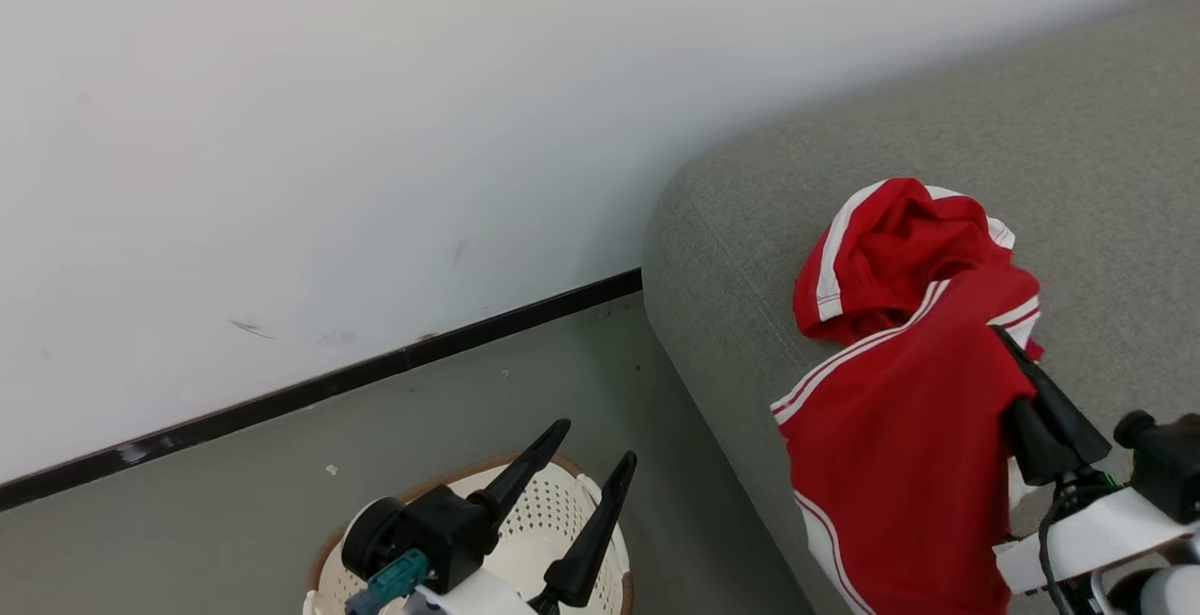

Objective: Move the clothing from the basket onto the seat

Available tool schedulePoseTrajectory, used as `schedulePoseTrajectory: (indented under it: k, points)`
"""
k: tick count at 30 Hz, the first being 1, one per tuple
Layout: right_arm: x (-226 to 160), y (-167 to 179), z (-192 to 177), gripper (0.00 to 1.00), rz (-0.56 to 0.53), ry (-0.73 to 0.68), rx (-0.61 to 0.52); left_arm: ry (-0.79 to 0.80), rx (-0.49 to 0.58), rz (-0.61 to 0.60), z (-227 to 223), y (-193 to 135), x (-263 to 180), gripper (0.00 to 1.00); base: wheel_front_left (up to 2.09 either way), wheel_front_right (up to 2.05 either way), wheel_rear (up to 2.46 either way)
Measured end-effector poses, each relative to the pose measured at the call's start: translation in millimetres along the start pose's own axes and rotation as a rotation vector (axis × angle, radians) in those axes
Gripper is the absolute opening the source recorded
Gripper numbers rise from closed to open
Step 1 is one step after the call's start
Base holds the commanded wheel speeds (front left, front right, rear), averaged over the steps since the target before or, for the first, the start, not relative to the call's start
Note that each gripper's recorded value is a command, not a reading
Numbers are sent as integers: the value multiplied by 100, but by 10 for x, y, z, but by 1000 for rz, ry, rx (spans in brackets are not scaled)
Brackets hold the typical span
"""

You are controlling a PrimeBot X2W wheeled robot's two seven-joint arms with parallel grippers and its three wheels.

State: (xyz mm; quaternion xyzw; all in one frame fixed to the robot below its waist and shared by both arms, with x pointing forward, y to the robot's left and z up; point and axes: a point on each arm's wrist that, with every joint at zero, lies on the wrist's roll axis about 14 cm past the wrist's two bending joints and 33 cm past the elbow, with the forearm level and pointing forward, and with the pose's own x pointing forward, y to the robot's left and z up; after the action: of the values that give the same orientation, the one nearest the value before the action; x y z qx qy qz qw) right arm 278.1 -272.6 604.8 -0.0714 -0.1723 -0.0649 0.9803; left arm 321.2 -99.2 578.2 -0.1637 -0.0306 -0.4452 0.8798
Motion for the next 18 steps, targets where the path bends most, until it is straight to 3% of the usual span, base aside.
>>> schedulePoseTrajectory:
  k: [9,18]
  points:
    - [450,-112,342,0,24,-87,-83,-7,16,39,-3,166,22,100,0,0,0]
    - [949,-645,683,0,-86,-135,-156,-25,43,104,57,455,1,100,0,0,0]
